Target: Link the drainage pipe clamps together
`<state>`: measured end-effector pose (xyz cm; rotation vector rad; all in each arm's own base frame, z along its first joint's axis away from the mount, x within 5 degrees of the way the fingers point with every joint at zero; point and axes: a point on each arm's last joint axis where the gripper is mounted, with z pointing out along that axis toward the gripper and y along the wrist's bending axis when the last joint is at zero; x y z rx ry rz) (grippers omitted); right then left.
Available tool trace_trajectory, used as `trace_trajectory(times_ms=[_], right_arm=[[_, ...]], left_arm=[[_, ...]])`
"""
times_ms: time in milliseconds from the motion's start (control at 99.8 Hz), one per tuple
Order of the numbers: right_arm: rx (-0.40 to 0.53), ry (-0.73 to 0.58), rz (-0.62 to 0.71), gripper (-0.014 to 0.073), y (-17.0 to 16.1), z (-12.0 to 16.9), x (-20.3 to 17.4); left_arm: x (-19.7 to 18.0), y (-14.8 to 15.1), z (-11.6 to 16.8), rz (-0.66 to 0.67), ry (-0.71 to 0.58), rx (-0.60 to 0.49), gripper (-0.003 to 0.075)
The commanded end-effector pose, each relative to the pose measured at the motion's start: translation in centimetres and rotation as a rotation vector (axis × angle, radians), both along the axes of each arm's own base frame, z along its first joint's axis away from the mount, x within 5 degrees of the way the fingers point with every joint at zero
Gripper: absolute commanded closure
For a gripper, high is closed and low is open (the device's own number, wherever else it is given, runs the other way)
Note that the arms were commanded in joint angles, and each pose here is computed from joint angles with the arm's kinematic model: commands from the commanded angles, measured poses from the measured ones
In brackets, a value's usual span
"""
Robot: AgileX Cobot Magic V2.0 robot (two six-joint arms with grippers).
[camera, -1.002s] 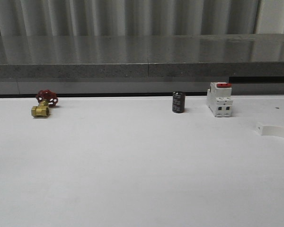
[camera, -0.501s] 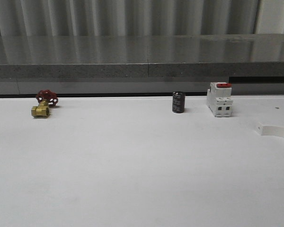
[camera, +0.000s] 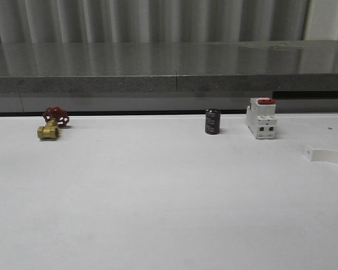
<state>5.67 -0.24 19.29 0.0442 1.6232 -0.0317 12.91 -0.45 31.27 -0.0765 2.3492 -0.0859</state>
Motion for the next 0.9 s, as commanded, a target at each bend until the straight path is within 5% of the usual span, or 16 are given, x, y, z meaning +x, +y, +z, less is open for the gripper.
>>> trace_trajectory(times_ms=[0, 100, 371, 892], right_arm=[[-0.013, -0.121, -0.008, 0.0662, -0.1, 1.4, -0.2], [-0.013, -0.121, -0.008, 0.0662, -0.1, 1.4, -0.2], [-0.013, -0.121, -0.008, 0.0662, -0.1, 1.4, -0.2], [-0.013, -0.121, -0.008, 0.0662, -0.1, 1.4, -0.2]], left_arm=[[0.7, -0.1, 1.3, 0.006, -0.072, -0.015, 0.0216], [1.5, -0.1, 1.1, 0.007, -0.073, -0.013, 0.0139], [7.7, 0.5, 0.0, 0.04, 0.044, -0.004, 0.0142], [20.6, 7.6, -4.9, 0.061, 0.336, 0.088, 0.0142]])
